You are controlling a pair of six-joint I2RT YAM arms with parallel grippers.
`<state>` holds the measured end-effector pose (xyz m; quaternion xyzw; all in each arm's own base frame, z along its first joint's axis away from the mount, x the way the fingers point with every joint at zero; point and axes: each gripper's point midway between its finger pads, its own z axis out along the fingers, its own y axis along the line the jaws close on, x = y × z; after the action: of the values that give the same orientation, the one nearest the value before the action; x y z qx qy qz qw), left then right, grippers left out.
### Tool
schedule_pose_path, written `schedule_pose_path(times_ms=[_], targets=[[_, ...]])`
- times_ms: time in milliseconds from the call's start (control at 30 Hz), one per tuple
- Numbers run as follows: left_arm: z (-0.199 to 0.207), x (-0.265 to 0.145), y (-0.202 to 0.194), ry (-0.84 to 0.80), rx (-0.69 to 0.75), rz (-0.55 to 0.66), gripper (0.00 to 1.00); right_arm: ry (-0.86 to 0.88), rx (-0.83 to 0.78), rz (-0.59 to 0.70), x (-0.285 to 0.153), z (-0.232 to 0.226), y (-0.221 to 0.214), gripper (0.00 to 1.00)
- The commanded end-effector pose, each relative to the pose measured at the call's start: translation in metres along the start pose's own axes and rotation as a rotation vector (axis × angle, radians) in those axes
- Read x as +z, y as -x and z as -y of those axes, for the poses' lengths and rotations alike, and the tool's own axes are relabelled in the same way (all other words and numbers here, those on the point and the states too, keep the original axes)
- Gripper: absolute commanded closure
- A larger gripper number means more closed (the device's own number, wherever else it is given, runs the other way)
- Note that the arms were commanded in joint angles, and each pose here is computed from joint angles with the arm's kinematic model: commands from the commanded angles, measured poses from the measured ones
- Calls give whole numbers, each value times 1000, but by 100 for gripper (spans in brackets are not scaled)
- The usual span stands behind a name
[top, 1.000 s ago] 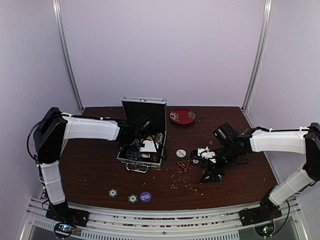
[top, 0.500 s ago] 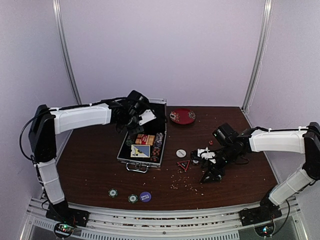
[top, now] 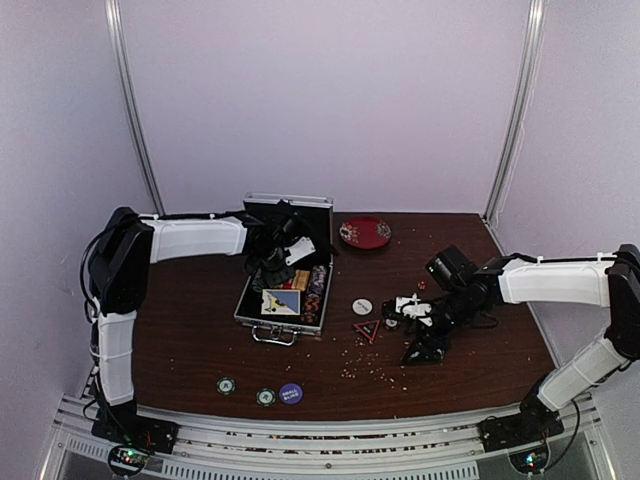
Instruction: Pack up texas hold em set
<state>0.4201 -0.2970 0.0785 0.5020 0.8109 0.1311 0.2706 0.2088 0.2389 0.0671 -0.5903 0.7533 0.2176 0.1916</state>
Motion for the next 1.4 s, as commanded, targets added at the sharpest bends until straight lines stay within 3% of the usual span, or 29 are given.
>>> schedule_pose_path(times_ms=[0,433,933,1067,1233,1367], targets=[[25,3,-1,-69,14,23,82,-23,-1,5,-2,7,4,23],[79,-2,5,-226,70,67,83,-22,0,-10,0,8,0,23],[-1,-75,-2,29,-133,69,78,-21,-3,9,-5,7,7,23],[-11,-114,13,7,-191,206,77,-53,-12,-5,-9,15,11,23],[7,-168,27,-107,-140,516,72,-100,-37,-69,-5,37,15,25],[5,-188,22,-36,-165,736,48,-97,-86,-84,-1,52,37,25]])
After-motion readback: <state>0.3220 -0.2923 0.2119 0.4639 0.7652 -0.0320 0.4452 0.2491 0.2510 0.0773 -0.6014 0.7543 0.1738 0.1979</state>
